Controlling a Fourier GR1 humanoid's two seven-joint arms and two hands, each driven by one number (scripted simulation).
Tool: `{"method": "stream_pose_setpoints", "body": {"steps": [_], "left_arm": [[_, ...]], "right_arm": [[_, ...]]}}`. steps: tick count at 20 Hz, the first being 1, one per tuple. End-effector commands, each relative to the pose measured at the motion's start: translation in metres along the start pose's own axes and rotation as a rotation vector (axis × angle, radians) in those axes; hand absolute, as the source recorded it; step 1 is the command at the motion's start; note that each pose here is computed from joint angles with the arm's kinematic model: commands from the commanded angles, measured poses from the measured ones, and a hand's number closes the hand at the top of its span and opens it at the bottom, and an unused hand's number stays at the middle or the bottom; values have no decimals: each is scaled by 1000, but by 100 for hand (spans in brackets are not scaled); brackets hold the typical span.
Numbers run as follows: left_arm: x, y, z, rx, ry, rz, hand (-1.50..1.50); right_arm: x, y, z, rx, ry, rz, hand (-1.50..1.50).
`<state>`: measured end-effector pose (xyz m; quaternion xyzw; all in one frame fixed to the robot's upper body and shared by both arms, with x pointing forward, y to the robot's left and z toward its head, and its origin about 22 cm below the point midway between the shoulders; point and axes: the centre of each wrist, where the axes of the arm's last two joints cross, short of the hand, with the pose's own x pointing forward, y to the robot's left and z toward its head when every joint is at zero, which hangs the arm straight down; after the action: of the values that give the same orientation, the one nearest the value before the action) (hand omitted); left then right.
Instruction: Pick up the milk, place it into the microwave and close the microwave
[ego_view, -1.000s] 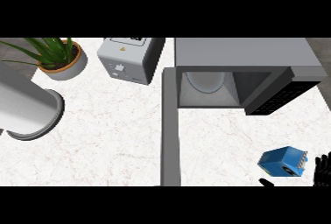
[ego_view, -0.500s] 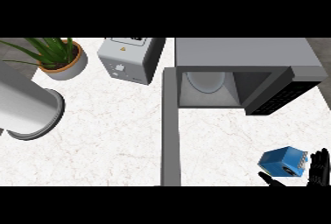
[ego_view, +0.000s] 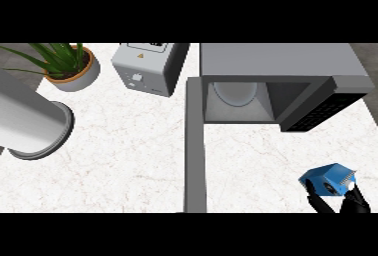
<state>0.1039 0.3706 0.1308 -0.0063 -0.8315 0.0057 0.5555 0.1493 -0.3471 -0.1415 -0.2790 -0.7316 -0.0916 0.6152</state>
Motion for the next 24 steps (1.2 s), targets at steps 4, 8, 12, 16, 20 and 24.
{"method": "stream_pose_setpoints", "body": {"steps": [4,8,12,16,20,24], "left_arm": [[13,6,-6,0,-13,-7,-150],[0,20,9,4,9,-1,-150],[4,1,-3,-15,10,3,-150],[-5,6,-6,-13,9,24,-150],[11,8,6,-4,7,9,-150],[9,15,7,3,11,-1,-150]], "right_arm": [[-1,17,-24,8,-140,49,150],[11,3,-27,50,-147,-36,150],[25,70,-35,261,-202,-110,150],[32,103,-58,464,-270,-179,150],[43,117,-49,537,-253,-286,150],[71,127,-58,593,-273,-289,150]]}}
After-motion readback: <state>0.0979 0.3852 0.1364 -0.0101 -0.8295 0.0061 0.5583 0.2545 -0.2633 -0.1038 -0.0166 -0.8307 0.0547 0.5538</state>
